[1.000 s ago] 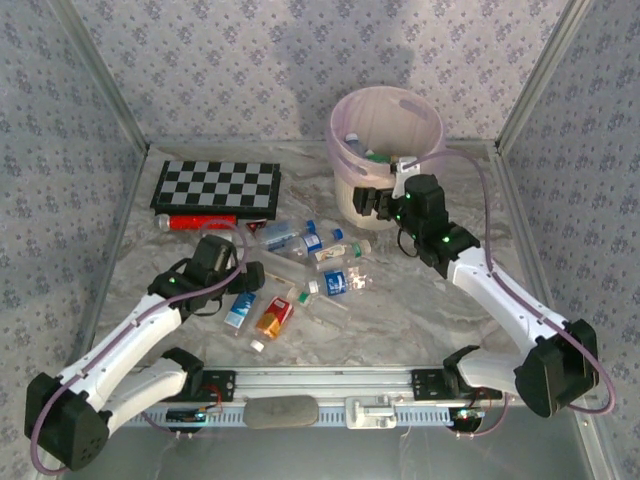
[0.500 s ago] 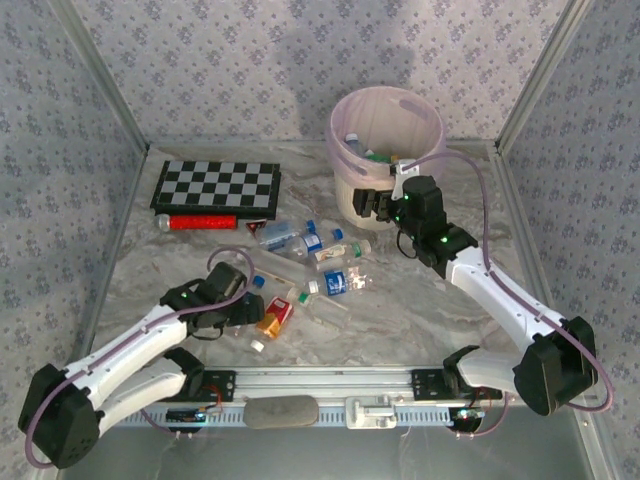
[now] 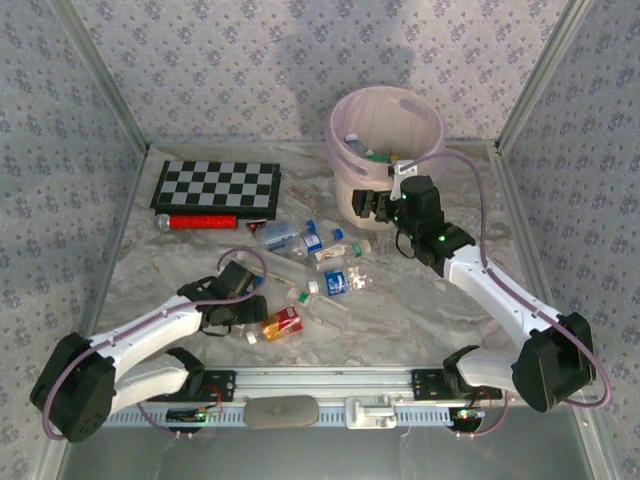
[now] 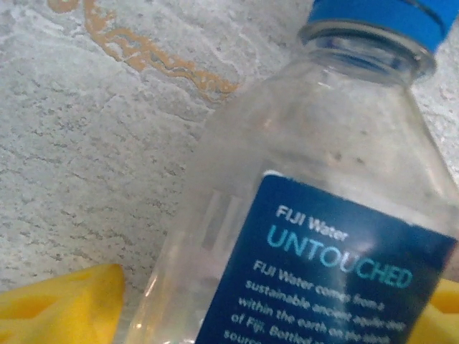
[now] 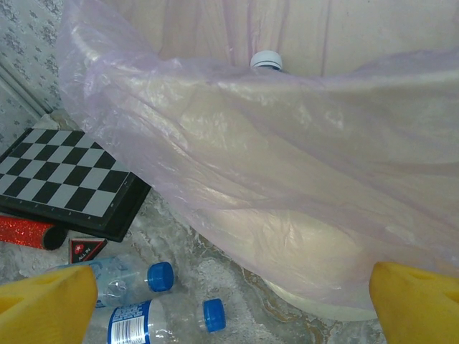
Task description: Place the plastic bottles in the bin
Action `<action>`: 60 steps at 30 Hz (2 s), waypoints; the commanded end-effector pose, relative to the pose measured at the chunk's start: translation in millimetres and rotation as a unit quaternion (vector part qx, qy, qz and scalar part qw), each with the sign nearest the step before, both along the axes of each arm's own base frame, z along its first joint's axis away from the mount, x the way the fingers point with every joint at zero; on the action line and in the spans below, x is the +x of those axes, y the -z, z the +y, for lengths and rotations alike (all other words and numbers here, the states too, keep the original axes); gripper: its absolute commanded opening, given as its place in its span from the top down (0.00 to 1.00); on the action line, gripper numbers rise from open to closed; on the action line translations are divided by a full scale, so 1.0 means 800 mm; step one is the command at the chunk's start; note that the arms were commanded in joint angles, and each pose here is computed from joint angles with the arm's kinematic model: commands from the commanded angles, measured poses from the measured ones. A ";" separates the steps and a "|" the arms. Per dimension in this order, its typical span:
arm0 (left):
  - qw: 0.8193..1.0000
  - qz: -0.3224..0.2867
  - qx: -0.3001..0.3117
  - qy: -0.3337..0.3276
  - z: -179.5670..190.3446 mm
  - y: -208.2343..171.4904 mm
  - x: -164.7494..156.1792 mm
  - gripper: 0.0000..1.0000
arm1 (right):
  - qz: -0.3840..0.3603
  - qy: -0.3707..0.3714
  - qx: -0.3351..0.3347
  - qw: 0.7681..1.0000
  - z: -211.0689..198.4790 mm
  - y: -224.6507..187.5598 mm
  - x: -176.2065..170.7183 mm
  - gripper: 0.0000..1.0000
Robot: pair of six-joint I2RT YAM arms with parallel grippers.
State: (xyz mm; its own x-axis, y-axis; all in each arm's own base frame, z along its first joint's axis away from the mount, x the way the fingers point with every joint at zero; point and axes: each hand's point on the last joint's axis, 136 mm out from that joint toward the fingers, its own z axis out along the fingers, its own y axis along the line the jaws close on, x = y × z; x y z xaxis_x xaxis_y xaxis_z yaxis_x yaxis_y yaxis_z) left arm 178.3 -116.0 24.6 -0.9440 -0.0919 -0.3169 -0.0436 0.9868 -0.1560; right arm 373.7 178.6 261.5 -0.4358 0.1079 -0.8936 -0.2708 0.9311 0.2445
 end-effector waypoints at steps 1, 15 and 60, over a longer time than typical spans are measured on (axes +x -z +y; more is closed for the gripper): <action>1.000 -0.010 0.006 0.005 0.000 0.001 0.004 0.26 | -0.007 0.003 0.010 1.000 0.001 -0.015 0.003 0.01; 0.999 -0.039 0.012 -0.002 0.004 -0.018 0.014 0.50 | -0.012 0.002 0.011 1.000 0.001 -0.020 0.003 0.01; 0.837 -0.458 -0.204 0.220 -0.235 -0.479 0.305 0.56 | 0.053 0.040 0.021 0.998 -0.047 0.059 -0.038 0.01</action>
